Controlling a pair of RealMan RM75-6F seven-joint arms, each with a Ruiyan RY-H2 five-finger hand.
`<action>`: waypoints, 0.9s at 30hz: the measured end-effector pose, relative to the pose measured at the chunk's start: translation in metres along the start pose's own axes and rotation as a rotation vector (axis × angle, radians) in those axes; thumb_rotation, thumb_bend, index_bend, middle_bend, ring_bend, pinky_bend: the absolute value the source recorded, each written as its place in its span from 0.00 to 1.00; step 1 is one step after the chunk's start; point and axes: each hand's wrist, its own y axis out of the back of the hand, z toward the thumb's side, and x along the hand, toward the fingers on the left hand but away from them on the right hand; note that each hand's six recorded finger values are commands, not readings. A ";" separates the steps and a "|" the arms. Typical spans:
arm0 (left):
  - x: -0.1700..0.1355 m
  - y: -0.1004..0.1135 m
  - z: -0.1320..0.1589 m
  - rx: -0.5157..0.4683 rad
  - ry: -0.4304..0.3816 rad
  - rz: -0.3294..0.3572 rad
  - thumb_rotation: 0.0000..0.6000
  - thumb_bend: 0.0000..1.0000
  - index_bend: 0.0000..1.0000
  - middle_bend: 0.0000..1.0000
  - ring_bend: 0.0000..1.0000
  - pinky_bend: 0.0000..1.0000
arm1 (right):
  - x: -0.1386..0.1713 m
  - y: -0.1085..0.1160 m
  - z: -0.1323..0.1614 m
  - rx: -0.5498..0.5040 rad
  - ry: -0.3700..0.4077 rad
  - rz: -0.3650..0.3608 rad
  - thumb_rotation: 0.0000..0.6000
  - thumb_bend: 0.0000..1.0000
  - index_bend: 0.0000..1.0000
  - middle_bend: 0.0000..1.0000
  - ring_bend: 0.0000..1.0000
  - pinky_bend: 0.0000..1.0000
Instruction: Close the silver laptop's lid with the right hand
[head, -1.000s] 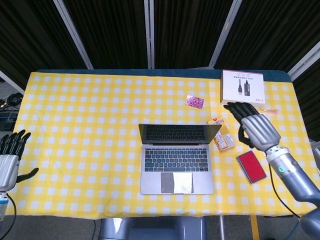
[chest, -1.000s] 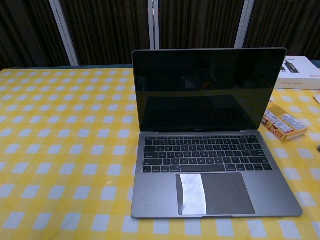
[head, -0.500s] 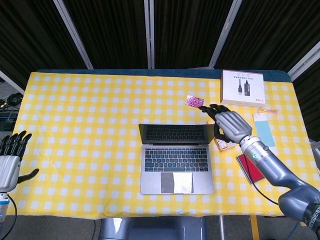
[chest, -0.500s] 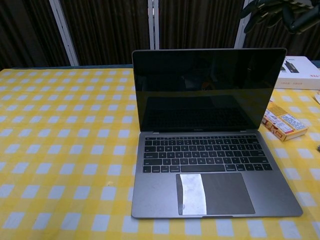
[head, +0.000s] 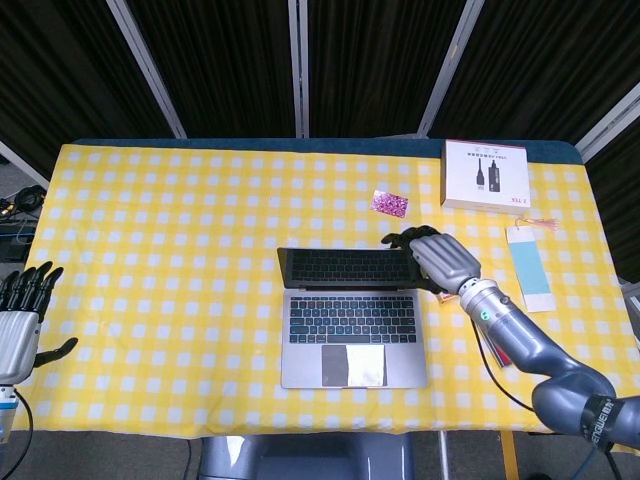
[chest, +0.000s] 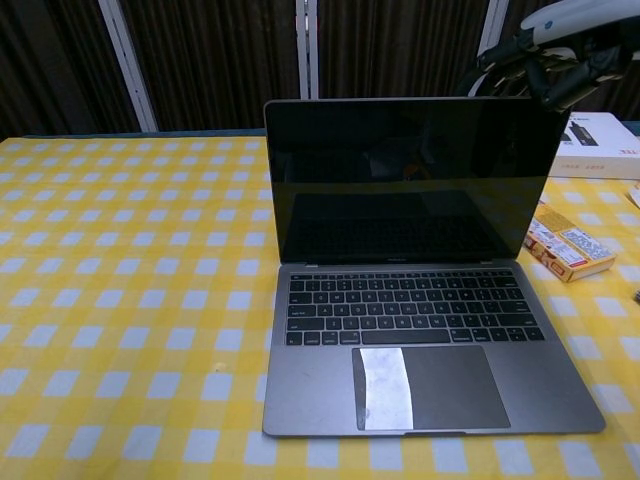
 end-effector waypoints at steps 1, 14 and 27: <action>0.000 0.000 0.000 0.000 0.001 -0.002 1.00 0.00 0.00 0.00 0.00 0.00 | 0.000 -0.001 0.001 -0.002 -0.001 0.003 1.00 1.00 0.24 0.27 0.16 0.14; 0.001 -0.003 -0.001 -0.002 0.000 -0.018 1.00 0.00 0.00 0.00 0.00 0.00 | 0.015 -0.020 0.019 0.000 0.052 0.053 1.00 1.00 0.24 0.28 0.17 0.15; 0.001 -0.004 0.000 -0.004 -0.005 -0.024 1.00 0.00 0.00 0.00 0.00 0.00 | 0.045 -0.049 0.034 0.080 0.142 0.125 1.00 1.00 0.24 0.27 0.17 0.16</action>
